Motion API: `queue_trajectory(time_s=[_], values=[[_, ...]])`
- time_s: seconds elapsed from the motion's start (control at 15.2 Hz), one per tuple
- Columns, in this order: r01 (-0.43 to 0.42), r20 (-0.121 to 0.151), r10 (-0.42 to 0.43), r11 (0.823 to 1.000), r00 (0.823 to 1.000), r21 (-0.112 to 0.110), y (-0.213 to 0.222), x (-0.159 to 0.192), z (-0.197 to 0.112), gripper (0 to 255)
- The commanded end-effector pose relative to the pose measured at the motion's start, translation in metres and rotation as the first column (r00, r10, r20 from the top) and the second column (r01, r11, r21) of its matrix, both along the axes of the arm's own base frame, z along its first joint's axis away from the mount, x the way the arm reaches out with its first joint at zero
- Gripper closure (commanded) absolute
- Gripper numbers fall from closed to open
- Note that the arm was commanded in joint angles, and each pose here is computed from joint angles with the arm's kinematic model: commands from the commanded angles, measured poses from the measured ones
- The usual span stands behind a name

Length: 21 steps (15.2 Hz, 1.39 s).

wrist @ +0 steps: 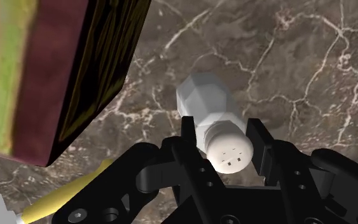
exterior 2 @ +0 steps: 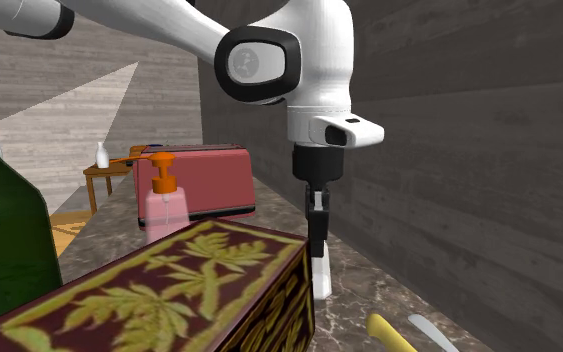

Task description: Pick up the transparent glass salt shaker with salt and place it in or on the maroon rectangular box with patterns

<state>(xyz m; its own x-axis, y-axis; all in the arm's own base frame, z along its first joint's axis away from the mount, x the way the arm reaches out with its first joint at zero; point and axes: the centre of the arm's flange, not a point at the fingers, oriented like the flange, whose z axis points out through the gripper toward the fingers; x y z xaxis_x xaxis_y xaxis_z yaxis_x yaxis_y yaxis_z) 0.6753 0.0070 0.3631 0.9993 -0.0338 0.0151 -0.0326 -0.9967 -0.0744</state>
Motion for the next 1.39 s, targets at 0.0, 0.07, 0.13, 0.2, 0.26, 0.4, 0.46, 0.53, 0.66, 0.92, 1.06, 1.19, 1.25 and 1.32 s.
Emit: queue_trajectory(time_s=[0.0, 0.07, 0.13, 0.2, 0.26, 0.4, 0.46, 0.53, 0.66, 0.92, 1.06, 1.19, 1.25, 1.32], values=[[0.000, -0.001, 0.000, 1.000, 1.000, 0.000, 0.000, 0.000, -0.001, 255], [0.000, -0.001, 0.000, 1.000, 1.000, 0.000, 0.000, 0.000, -0.001, 255], [0.000, -0.001, 0.000, 1.000, 1.000, 0.000, 0.000, 0.000, -0.001, 255], [0.000, -0.001, 0.000, 1.000, 1.000, 0.000, 0.000, 0.000, -0.001, 255], [0.000, -0.001, 0.000, 1.000, 1.000, 0.000, 0.000, 0.000, 0.005, 255], [0.000, -0.001, 0.000, 1.000, 1.000, 0.000, 0.000, 0.000, 0.015, 255], [0.000, -0.001, 0.000, 1.000, 1.000, 0.000, 0.000, 0.000, 0.021, 255], [0.000, -0.001, 0.000, 1.000, 1.000, 0.000, 0.000, 0.000, 0.026, 255], [0.000, -0.001, 0.000, 1.000, 1.000, 0.000, 0.000, 0.000, 0.036, 255], [0.000, -0.001, 0.000, 1.000, 1.000, 0.000, 0.000, 0.000, 0.058, 255], [0.000, -0.001, 0.000, 1.000, 1.000, 0.000, 0.000, 0.000, 0.068, 255], [0.000, -0.001, 0.000, 1.000, 1.000, 0.000, 0.000, 0.000, 0.079, 255], [0.000, -0.001, 0.000, 1.000, 1.000, 0.000, 0.000, 0.000, 0.084, 255], [0.000, -0.001, 0.000, 1.000, 1.000, 0.000, 0.000, 0.000, 0.089, 255]])
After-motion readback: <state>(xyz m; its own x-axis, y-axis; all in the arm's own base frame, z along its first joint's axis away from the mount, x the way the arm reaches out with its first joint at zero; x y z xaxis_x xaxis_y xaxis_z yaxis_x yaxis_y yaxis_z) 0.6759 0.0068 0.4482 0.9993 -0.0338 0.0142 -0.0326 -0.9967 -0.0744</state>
